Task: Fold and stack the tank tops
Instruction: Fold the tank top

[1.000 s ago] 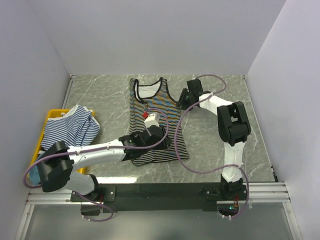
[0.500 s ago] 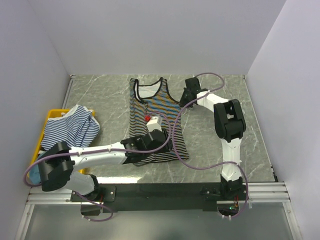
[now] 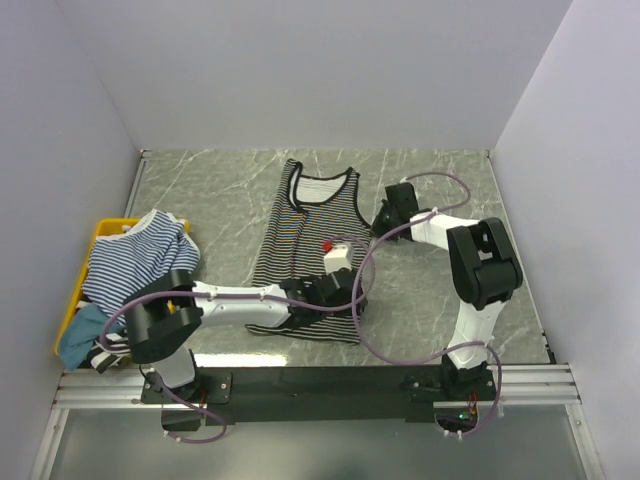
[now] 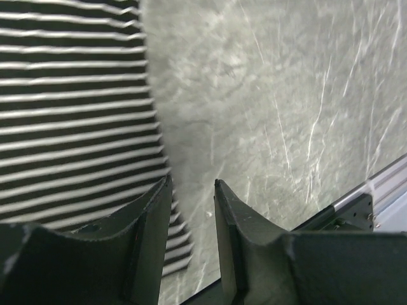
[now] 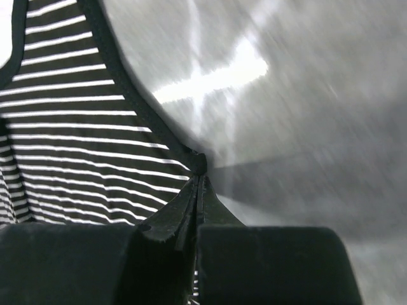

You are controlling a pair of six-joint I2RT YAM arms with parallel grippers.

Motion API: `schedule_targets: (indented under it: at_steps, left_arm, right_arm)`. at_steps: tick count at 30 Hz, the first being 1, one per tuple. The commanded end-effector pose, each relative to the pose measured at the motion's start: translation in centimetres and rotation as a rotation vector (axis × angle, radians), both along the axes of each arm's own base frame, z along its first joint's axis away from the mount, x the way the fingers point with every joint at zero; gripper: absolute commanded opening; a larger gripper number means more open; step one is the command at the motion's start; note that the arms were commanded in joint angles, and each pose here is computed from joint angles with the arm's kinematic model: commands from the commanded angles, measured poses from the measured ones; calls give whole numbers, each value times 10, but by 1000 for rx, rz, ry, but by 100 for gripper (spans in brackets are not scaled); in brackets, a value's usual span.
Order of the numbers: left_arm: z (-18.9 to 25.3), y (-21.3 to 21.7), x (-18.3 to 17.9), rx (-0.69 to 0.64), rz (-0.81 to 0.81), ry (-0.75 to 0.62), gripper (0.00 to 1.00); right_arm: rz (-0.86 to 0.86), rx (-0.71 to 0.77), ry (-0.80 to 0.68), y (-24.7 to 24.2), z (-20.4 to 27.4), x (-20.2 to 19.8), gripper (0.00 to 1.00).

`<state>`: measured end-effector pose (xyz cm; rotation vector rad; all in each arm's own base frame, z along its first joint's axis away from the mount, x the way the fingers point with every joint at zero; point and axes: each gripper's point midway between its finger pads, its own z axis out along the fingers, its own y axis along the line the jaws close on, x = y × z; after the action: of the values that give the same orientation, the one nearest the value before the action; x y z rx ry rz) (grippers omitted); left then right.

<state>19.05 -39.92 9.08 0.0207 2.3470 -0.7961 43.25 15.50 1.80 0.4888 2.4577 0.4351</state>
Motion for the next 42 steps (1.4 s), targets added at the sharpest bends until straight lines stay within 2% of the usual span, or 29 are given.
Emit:
schedule_targets:
  at_steps: [1,8,12,19,26,29,32,33,36,40,42]
  left_arm:
    - [10,-27,-10,-20,-65,-25,38]
    - [-5,-11,-35,156,-32,-54,40]
    - [-18,-2,-59,261,-62,-55,44]
    - [-38,-1,-72,354,-79,-61,46]
    - [-45,0,-73,411,-80,-81,44]
    - [-47,-3,-76,426,-87,-89,41]
    - [-51,-7,-83,446,-108,-90,31]
    - [-54,-9,-85,450,-121,-88,23]
    - [-54,-14,-89,430,-141,-78,10]
    - [-49,-14,-90,416,-144,-77,1]
    - [-40,-15,-90,391,-141,-82,0]
  right_arm:
    - [-44,33,-37,-11,13,-10,0]
    - [-34,40,-29,-13,9,-20,0]
    - [-34,47,-25,-13,7,-20,0]
    - [-34,45,-33,-15,11,-17,0]
    - [-38,41,-37,-20,14,-15,0]
    - [-39,40,-38,-21,14,-12,0]
    - [-41,40,-40,-23,15,-10,0]
    - [-41,39,-43,-23,17,-8,0]
    - [-43,33,-47,-26,20,-6,0]
    - [-47,33,-55,-29,26,-3,0]
    - [-48,33,-63,-30,30,-1,0]
